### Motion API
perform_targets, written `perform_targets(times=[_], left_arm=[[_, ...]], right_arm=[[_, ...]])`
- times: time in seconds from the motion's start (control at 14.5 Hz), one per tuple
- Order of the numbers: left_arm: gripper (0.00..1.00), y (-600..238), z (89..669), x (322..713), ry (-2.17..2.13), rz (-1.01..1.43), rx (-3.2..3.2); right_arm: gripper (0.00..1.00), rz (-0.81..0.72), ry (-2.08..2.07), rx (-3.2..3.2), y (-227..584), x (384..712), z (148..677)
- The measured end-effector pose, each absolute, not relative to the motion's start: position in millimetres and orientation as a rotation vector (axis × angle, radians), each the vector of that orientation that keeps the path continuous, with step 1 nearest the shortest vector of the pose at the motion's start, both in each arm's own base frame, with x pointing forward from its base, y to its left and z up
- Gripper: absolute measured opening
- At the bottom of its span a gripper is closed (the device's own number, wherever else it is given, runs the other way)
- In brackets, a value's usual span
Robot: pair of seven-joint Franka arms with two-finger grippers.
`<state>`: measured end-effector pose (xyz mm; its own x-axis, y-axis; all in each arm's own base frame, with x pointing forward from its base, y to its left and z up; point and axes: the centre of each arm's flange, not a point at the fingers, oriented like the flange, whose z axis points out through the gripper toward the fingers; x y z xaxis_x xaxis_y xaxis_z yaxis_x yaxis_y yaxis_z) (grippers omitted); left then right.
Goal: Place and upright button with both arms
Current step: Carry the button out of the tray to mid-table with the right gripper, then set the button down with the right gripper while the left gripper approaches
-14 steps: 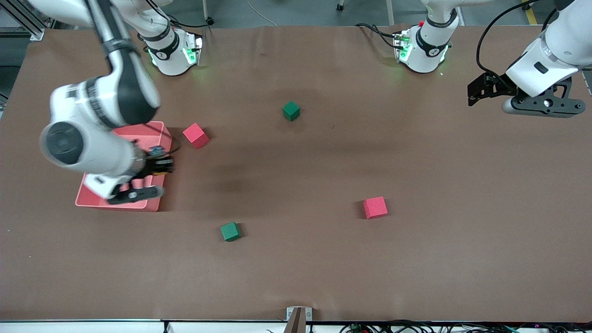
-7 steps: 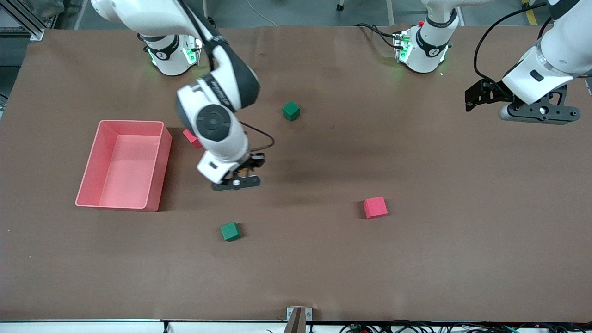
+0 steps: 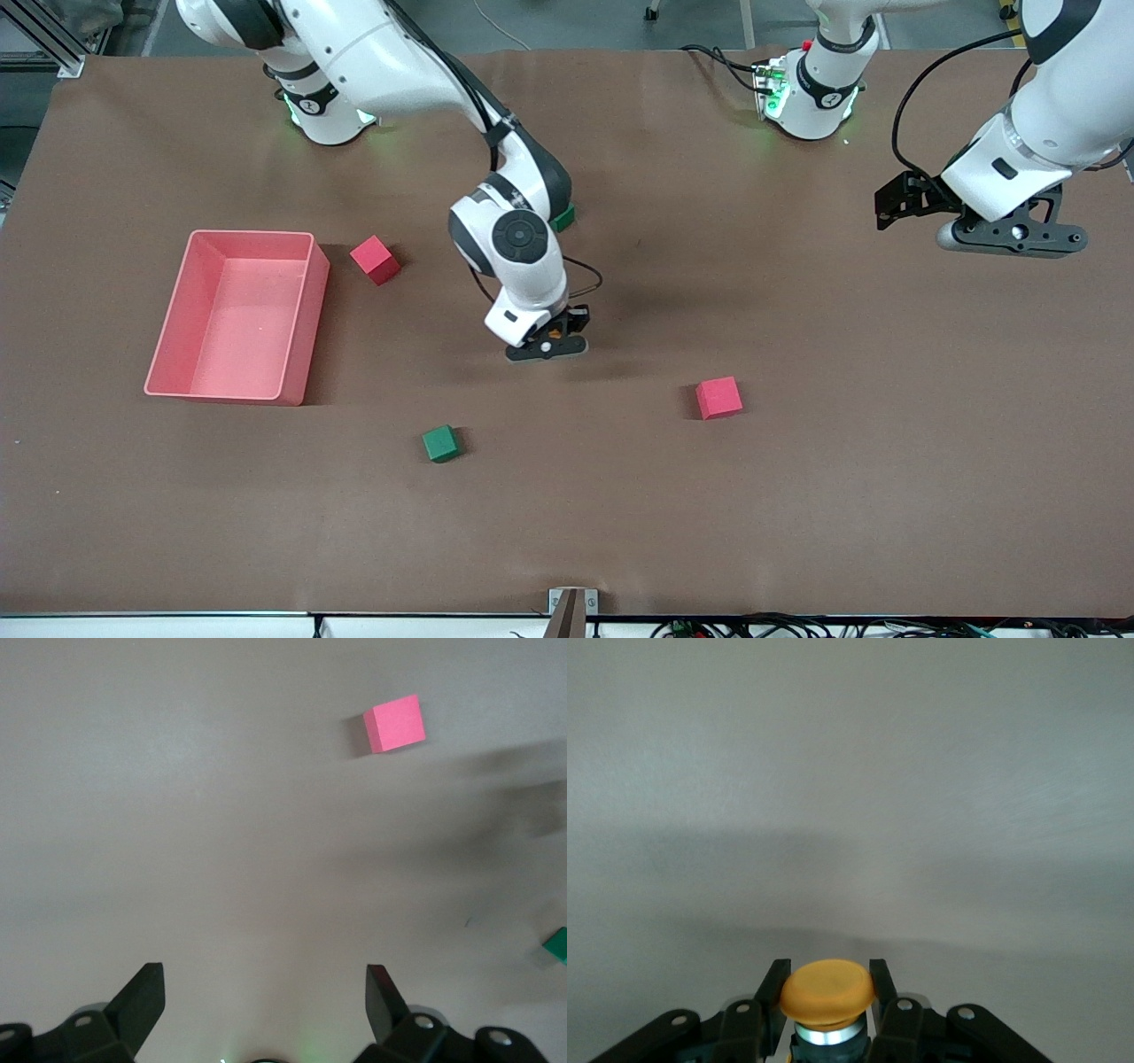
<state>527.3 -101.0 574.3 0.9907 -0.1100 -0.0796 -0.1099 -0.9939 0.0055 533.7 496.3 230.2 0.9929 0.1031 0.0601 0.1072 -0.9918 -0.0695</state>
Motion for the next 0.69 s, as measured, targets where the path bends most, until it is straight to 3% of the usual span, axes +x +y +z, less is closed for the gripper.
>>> perform_targets(times=[0.35, 0.48, 0.69], left_arm=[[1.0, -127.6, 540.2, 542.5, -0.131, -0.166, 3.127], [1.0, -131.5, 525.7, 551.1, -0.114, -0.17, 3.121], [1.0, -132.5, 511.3, 562.3, -0.039, -0.149, 3.115]], right_arm=[[0.42, -0.06, -0.211, -3.082, 512.6, 518.8, 193.4], [0.56, -0.089, -0.23, -3.079, 517.0, 520.6, 200.2], [0.86, -0.15, -0.232, -3.07, 518.3, 532.9, 218.7]])
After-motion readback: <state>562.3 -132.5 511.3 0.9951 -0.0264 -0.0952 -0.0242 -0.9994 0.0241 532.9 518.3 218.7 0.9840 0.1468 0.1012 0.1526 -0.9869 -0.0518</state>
